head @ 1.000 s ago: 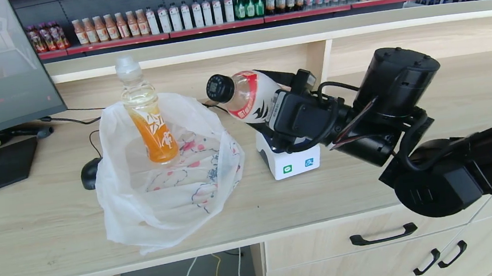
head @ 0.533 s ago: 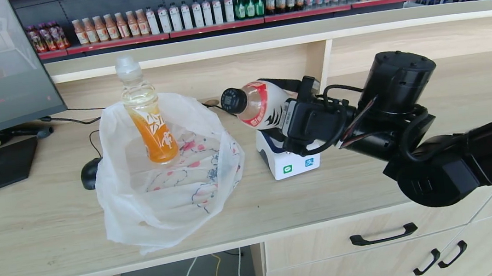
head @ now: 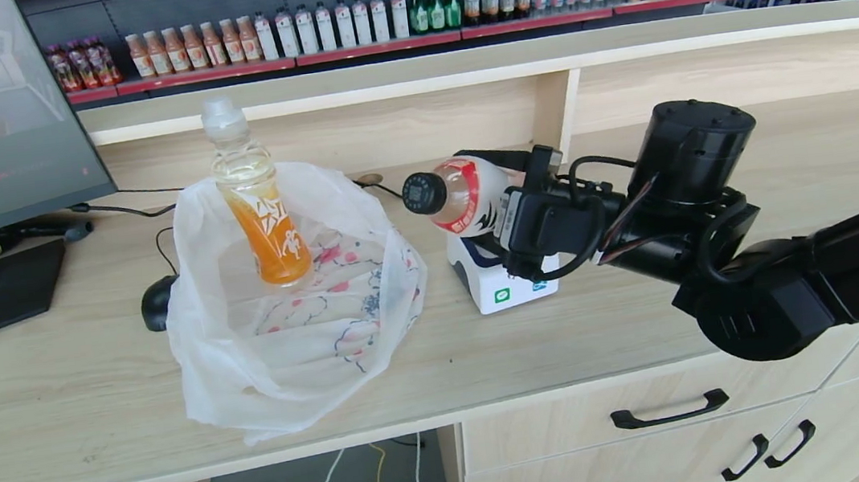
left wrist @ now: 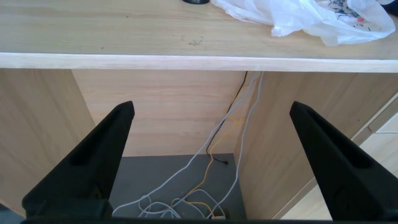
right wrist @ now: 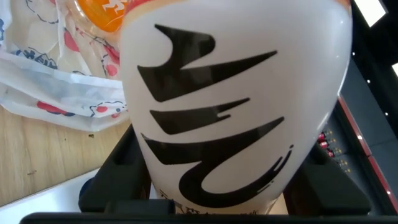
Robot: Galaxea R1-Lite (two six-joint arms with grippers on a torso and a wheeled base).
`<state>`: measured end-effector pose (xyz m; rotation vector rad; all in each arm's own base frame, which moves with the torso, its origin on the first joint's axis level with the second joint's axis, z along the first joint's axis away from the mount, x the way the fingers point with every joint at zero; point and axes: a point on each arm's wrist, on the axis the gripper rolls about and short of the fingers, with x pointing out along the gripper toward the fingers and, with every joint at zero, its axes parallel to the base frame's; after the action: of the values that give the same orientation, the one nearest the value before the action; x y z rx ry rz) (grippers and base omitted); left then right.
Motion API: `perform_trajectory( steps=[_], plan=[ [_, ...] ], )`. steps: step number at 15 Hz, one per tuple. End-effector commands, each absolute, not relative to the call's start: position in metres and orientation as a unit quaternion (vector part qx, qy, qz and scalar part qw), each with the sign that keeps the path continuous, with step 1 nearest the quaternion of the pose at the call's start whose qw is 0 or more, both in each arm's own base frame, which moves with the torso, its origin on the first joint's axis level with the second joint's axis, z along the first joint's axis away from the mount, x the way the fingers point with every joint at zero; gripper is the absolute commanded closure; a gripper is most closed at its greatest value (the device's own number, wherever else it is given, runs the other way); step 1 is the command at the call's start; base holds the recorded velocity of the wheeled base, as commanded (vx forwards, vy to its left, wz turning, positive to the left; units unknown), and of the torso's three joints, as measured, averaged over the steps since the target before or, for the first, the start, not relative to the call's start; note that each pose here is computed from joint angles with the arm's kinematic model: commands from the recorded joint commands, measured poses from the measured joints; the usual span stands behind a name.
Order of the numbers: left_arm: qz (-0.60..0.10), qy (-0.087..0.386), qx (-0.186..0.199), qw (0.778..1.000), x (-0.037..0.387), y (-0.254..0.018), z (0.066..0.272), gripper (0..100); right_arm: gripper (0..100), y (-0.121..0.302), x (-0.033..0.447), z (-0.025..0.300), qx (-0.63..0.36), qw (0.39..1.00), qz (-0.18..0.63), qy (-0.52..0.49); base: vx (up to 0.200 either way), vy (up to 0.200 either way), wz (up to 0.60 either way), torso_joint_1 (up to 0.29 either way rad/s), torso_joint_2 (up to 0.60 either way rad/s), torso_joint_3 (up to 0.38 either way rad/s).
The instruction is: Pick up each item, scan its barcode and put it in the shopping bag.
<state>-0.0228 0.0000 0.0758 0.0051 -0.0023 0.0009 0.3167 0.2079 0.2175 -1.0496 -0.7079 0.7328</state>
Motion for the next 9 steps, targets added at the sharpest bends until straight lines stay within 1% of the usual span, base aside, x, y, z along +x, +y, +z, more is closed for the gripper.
perform_trajectory(
  steps=[1,9],
  plan=[
    [0.001,-0.002,0.002,1.000,-0.0228,0.0000,0.0758,0,100,0.2077,0.3162,0.2151,-0.480,0.744,0.337,-0.321,0.000,0.000,0.00,0.000,0.00,0.000],
    [0.001,-0.002,0.003,1.000,-0.0228,0.0000,0.0758,0,100,0.2074,0.3157,0.2144,-0.481,0.743,0.337,-0.320,0.000,0.000,0.00,0.000,0.00,0.000]
  ],
)
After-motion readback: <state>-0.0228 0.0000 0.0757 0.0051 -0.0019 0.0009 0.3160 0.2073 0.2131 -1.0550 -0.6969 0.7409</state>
